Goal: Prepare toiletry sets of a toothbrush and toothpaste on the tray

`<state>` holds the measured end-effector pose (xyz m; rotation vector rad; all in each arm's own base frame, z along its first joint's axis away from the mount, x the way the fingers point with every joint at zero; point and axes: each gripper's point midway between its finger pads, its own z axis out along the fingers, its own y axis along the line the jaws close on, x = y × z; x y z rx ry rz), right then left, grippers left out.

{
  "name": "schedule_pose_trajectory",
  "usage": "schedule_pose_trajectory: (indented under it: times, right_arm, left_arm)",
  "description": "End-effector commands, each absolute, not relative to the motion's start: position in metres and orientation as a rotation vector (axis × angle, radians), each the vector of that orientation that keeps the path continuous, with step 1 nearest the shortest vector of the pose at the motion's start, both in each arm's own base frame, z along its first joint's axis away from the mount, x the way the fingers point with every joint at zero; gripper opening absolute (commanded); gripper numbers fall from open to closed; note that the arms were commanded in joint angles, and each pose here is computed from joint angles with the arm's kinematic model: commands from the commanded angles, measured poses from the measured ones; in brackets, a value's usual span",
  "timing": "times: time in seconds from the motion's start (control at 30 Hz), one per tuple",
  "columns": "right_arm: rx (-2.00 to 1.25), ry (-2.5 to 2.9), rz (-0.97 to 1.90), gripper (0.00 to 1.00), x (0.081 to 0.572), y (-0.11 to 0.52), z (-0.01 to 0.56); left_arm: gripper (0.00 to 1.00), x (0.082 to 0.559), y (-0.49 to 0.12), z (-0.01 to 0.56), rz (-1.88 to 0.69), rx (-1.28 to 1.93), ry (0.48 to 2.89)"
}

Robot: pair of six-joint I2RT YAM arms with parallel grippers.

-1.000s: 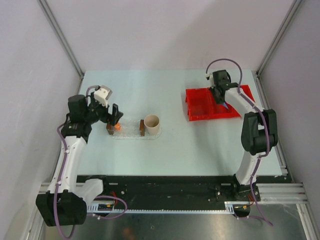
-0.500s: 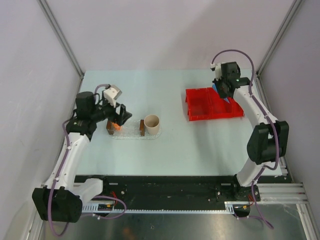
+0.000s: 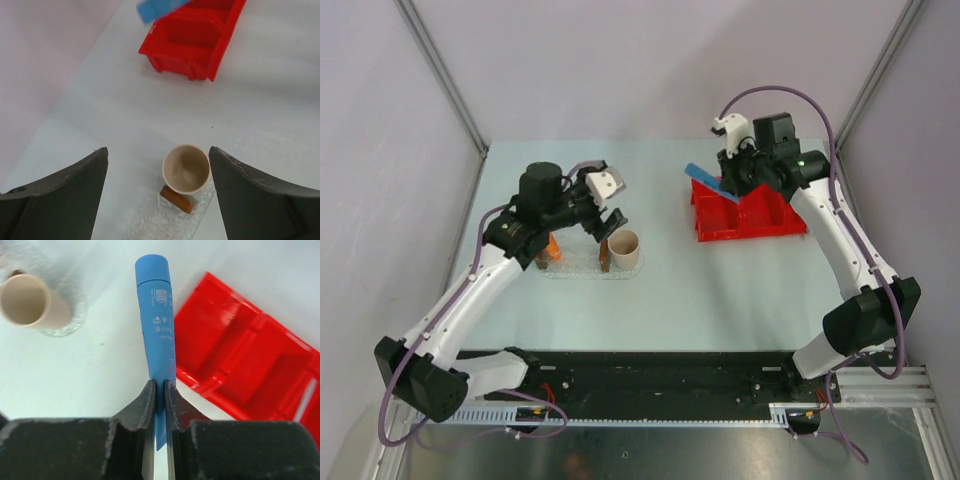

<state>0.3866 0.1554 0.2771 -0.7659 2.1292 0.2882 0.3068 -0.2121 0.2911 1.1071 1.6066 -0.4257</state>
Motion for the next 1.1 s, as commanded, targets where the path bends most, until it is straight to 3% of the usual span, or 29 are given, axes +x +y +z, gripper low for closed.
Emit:
schedule_pose_trajectory:
  times: [0.0,0.3,0.67,1.07]
  right_arm:
    - [-0.918,2.009,0.495,0.00,0.351,0.197,0.312]
    - [-1.067,1.972,0.688,0.00,0.323,0.240,0.313]
    - [-1.151,1.962,0.769,0.00,0.302,0.262,0.308]
    - [-1.166,1.934,0.839,0.00,0.289,0.266,0.317]
  left_arm:
    - [0.86,0.316,-0.227,0.322,-0.268,1.224,1.437]
    - [0.88,0.307,-0.274,0.308,-0.038,1.486,1.266]
    - [0.90,0.317,-0.291,0.307,0.110,1.575,1.201]
    - [0.88,0.320,-0.295,0.289,0.121,1.633,1.196]
